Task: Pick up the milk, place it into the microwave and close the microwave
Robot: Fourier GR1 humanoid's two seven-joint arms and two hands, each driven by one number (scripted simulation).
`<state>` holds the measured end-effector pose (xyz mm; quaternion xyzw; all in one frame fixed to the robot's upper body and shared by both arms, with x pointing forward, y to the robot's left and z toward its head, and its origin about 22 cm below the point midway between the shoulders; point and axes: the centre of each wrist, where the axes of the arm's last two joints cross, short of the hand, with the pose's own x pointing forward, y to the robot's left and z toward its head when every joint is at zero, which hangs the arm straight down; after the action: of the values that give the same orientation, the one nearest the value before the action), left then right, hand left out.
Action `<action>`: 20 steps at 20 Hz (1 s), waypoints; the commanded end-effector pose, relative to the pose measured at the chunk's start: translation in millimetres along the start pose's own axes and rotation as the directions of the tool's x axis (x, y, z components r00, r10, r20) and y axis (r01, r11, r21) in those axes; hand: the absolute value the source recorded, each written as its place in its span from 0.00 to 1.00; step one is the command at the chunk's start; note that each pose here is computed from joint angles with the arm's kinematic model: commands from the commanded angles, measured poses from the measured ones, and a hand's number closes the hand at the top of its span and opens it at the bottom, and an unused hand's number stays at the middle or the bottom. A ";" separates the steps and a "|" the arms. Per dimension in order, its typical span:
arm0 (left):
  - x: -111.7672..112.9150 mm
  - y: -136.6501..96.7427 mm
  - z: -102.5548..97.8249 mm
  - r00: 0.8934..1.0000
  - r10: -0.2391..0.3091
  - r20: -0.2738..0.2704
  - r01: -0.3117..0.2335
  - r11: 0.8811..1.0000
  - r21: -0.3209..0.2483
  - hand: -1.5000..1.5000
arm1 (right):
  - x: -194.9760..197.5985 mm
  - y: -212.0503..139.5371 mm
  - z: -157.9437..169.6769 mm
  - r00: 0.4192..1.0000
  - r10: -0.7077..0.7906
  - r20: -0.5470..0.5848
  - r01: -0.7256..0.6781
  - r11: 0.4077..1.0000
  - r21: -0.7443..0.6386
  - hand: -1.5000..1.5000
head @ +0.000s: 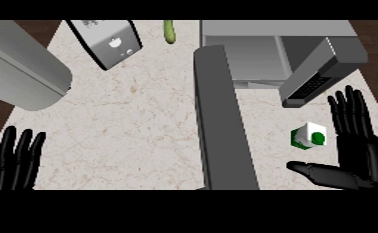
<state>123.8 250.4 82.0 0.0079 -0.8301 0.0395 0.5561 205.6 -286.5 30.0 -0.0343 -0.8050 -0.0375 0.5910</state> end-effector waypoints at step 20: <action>5.2 4.7 11.1 1.000 0.009 0.005 -0.009 1.000 -0.004 0.00 | -98.2 -68.9 35.1 0.996 0.071 -0.056 -0.072 0.997 -0.023 0.00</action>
<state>103.6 257.5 77.5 0.0033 -0.8320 0.0395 0.5533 192.5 -349.0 -66.2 -0.0706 -0.7841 -0.0384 0.6154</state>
